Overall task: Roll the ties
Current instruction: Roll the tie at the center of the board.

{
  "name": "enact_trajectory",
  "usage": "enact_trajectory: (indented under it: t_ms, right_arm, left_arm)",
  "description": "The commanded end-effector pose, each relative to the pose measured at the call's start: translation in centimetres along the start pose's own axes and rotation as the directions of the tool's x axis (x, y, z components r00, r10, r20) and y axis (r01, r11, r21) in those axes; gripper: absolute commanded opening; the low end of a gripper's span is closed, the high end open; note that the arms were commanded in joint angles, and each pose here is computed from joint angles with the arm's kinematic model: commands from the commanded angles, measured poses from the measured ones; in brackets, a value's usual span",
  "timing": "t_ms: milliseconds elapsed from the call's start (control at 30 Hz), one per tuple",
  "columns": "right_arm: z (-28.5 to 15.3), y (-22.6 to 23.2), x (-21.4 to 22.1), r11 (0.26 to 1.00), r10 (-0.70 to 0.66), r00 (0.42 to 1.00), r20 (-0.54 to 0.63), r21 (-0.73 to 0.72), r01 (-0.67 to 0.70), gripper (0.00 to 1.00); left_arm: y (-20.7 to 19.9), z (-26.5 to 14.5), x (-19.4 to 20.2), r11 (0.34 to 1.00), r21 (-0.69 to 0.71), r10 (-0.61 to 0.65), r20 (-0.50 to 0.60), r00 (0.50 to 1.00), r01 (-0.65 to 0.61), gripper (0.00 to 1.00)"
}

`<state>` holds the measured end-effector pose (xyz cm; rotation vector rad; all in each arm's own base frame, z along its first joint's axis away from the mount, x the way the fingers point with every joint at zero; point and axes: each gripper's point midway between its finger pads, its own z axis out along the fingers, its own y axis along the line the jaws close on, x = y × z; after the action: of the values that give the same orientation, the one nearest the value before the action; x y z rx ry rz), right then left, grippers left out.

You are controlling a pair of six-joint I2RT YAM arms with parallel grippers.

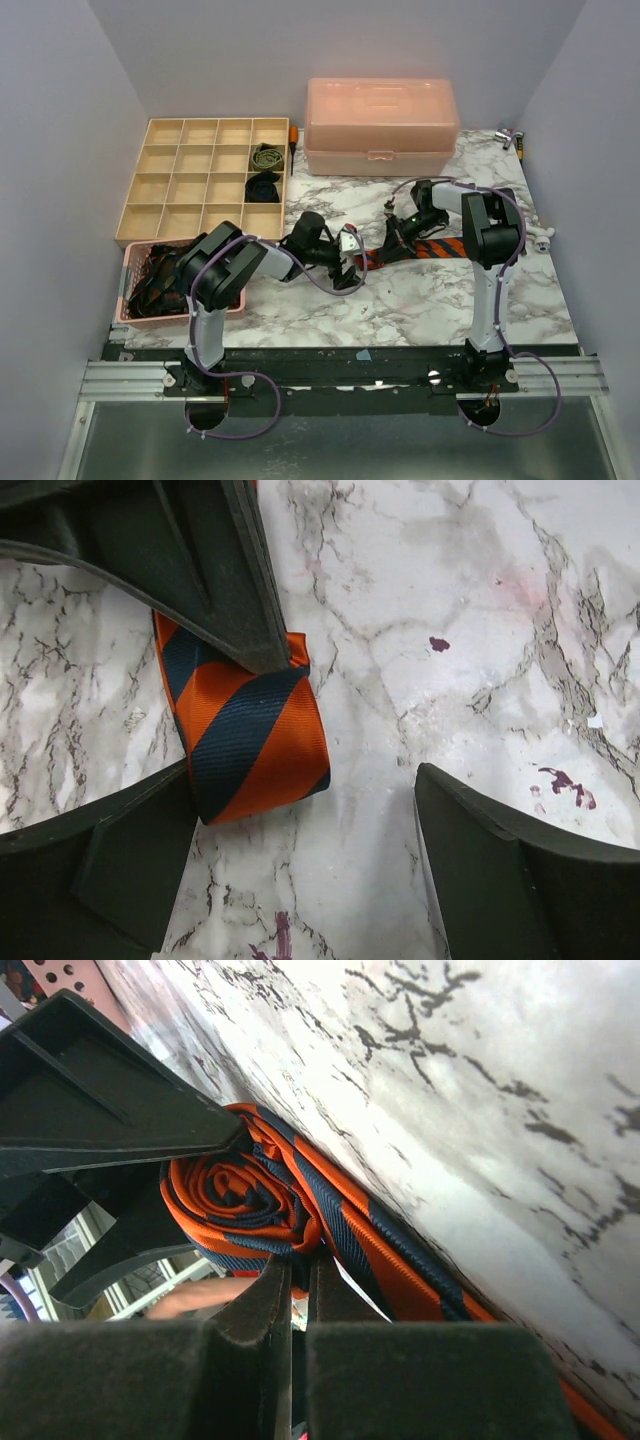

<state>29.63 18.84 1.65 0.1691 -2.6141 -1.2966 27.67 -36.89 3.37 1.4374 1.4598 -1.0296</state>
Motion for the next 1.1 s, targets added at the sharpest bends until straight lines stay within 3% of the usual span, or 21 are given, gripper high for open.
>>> enact_trajectory:
  t_ms: [0, 100, 333, 633, 767, 800, 900, 1000, 1067]
  right_arm:
    - [2.0, -9.3, 1.6, 0.94, 0.038, 0.993, -0.109, 0.34, 0.002, 0.0]
    - [2.6, -8.4, 1.8, 0.942, 0.001, 0.991, -0.135, 0.333, 0.045, 0.0]
    - [3.0, -7.8, 2.1, 0.944, -0.02, 0.985, -0.171, 0.322, 0.076, 0.0]
    - [2.5, -6.5, 2.5, 0.953, -0.045, 0.981, -0.188, 0.285, 0.098, 0.0]
    - [1.6, -3.2, 2.3, 0.973, -0.109, 0.978, -0.18, 0.18, 0.141, 0.01]
    - [1.1, -1.9, 2.2, 0.979, -0.142, 0.975, -0.173, 0.123, 0.164, 0.05]
    - [-1.7, 1.7, 1.2, 0.974, -0.225, 0.969, -0.101, 0.001, 0.226, 0.29]
    - [-3.5, 1.7, -0.8, 0.969, -0.243, 0.969, -0.035, 0.043, 0.245, 0.33]
    - [-3.4, 0.1, -1.5, 0.965, -0.233, 0.971, -0.043, 0.112, 0.237, 0.29]
  left_arm:
    - [0.3, 0.3, -1.6, 1.0, -0.028, -0.009, 0.101, 0.995, 0.011, 0.9]
    - [0.3, 0.5, -1.9, 0.997, -0.065, -0.025, 0.12, 0.992, 0.033, 0.89]
    - [0.2, 1.7, -1.8, 0.996, -0.094, 0.008, 0.088, 0.996, 0.001, 0.67]
    - [0.4, 1.5, 3.4, 0.991, -0.131, -0.034, -0.122, 0.992, 0.018, 0.36]
    - [0.2, 0.9, 5.4, 0.992, -0.114, -0.08, -0.199, 0.977, 0.058, 0.23]
    - [0.2, 0.9, 5.6, 0.992, -0.112, -0.089, -0.212, 0.973, 0.066, 0.18]
    - [0.0, 1.0, 5.9, 0.992, -0.088, -0.108, -0.231, 0.967, 0.09, 0.12]
    - [-0.9, 0.9, 5.3, 0.994, -0.032, -0.112, -0.214, 0.971, 0.107, 0.08]
    - [-1.5, 0.9, 5.2, 0.994, 0.0, -0.108, -0.212, 0.971, 0.111, 0.07]
